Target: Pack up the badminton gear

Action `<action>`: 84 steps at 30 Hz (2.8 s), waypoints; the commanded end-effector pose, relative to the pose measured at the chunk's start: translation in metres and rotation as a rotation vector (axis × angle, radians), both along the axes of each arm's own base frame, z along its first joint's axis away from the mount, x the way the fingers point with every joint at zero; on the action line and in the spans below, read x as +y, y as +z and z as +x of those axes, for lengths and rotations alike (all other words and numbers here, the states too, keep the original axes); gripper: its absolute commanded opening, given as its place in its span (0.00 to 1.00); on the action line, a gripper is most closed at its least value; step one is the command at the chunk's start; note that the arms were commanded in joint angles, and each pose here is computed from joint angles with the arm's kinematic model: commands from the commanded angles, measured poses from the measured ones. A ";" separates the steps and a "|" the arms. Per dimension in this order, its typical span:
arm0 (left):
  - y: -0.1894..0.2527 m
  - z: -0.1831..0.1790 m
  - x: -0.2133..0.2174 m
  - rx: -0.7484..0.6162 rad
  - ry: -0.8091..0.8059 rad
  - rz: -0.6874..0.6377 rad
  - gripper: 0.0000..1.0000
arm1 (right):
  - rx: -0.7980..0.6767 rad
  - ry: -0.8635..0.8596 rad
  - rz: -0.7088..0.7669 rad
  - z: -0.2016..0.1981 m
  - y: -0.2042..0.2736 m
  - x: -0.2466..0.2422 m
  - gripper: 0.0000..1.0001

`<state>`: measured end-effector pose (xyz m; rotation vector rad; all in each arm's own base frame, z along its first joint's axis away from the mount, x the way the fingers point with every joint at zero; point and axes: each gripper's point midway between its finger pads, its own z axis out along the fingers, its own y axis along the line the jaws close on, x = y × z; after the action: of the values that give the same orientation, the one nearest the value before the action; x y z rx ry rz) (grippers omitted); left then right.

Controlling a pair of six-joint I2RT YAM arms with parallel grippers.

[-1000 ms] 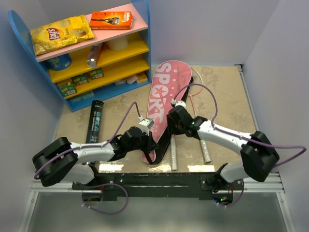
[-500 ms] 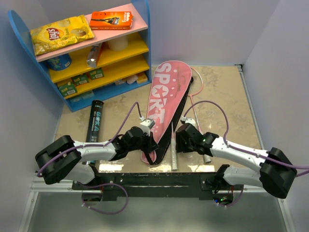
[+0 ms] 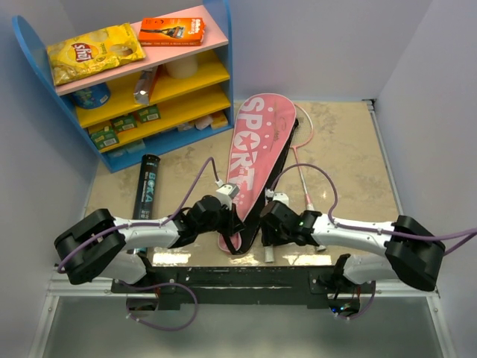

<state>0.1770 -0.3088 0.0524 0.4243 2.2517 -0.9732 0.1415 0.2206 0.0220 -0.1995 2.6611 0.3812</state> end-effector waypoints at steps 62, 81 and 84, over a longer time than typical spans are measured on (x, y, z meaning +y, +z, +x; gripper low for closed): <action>0.048 -0.060 -0.029 0.051 -0.213 -0.327 0.00 | -0.228 -0.180 0.346 0.058 0.087 0.066 0.52; 0.054 -0.058 -0.032 0.037 -0.221 -0.331 0.00 | -0.237 -0.220 0.432 0.079 0.058 -0.013 0.00; 0.055 -0.056 -0.031 0.033 -0.216 -0.334 0.00 | -0.222 -0.160 0.475 0.072 0.063 -0.008 0.00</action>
<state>0.1188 -0.3236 0.0696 0.4746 2.1821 -1.3444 0.2155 0.1914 0.0586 0.2758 2.3488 0.6768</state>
